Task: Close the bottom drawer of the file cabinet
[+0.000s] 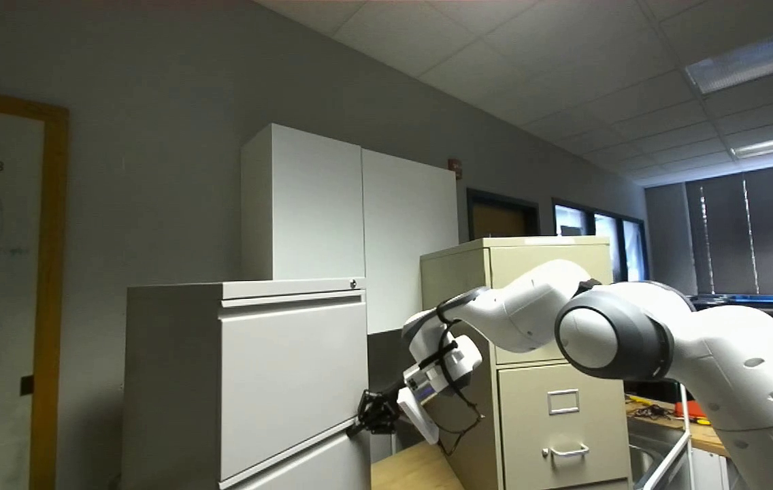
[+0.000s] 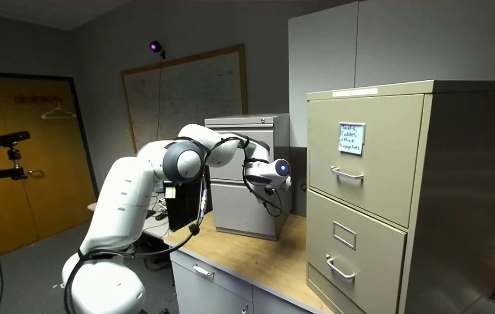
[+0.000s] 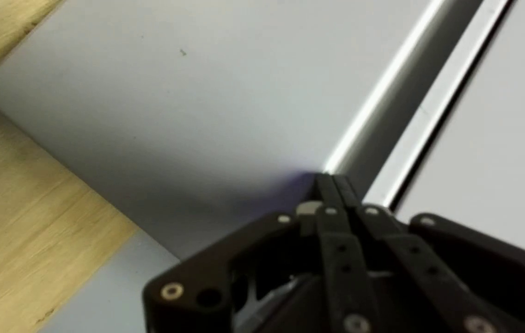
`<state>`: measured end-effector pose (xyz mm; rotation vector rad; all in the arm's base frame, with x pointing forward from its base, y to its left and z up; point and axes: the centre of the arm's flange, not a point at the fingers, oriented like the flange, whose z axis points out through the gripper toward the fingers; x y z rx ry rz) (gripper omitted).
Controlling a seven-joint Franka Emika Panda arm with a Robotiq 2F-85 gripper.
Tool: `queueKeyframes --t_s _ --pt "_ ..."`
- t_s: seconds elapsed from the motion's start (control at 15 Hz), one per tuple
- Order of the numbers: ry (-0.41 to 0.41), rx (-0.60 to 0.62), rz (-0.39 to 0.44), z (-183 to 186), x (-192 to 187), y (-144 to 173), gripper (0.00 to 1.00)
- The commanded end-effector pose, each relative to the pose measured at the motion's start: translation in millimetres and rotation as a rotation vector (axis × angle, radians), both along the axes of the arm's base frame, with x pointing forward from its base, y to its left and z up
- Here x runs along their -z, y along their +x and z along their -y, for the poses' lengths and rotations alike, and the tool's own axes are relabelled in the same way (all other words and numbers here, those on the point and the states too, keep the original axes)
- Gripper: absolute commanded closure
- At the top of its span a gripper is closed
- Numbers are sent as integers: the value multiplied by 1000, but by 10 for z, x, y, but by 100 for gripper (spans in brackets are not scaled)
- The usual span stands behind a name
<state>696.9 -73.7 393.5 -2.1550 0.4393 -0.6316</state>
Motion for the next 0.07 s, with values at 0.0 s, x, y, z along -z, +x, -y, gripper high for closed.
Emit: queueKeyframes --t_s 0.0 --pt "53 -35 49 -179 -474 447 97"
